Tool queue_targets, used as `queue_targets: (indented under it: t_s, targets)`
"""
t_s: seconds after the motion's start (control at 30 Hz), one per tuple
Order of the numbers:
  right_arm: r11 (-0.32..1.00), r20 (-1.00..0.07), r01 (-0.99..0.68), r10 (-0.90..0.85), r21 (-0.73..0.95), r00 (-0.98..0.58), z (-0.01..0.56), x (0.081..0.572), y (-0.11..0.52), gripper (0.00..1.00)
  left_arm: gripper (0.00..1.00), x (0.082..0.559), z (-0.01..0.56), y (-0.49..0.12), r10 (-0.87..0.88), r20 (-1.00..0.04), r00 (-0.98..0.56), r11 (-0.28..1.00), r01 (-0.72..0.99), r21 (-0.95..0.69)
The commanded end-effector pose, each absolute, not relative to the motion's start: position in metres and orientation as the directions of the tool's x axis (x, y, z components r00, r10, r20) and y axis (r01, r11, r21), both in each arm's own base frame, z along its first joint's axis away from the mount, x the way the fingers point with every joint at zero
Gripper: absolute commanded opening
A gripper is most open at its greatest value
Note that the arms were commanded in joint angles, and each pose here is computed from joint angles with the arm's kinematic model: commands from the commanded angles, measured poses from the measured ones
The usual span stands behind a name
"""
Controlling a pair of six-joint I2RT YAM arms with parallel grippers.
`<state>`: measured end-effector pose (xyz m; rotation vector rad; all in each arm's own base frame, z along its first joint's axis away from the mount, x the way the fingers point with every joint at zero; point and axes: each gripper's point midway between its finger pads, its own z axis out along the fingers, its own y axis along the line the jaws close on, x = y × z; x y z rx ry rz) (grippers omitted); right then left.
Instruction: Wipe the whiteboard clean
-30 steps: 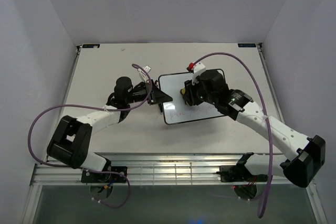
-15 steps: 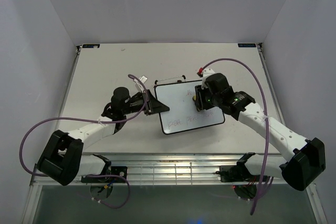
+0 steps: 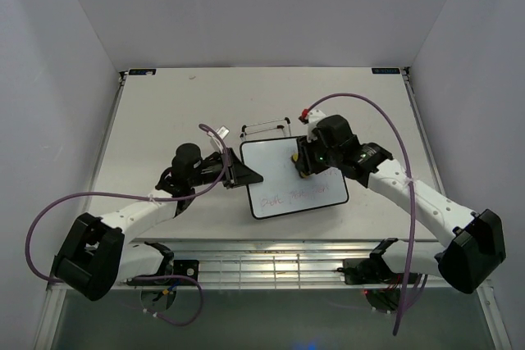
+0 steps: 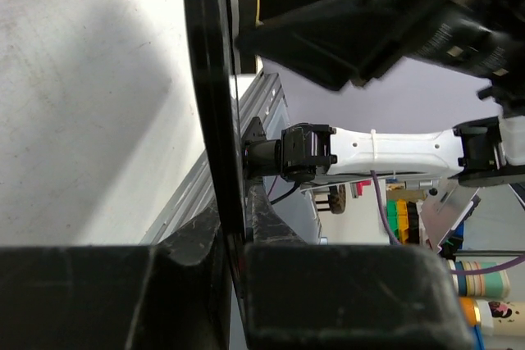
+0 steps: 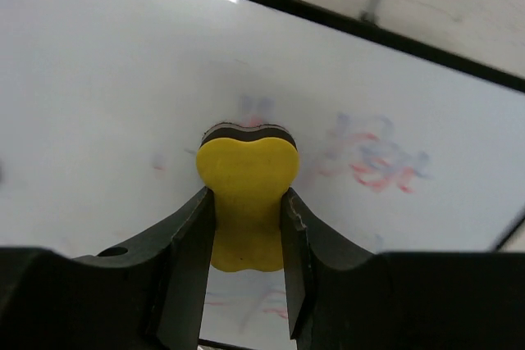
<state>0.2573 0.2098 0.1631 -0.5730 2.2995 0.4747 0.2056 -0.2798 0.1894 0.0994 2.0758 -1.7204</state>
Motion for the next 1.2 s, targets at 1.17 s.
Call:
queue_targets:
  t_s: [1.17]
  targets:
    - [0.776,-0.721,-0.568,-0.224,0.275,-0.656,0.162,0.289,0.261,0.23,0.0,0.173,0.271,-0.3,-0.145,-0.599,-0.788,0.004,0.605,-0.796]
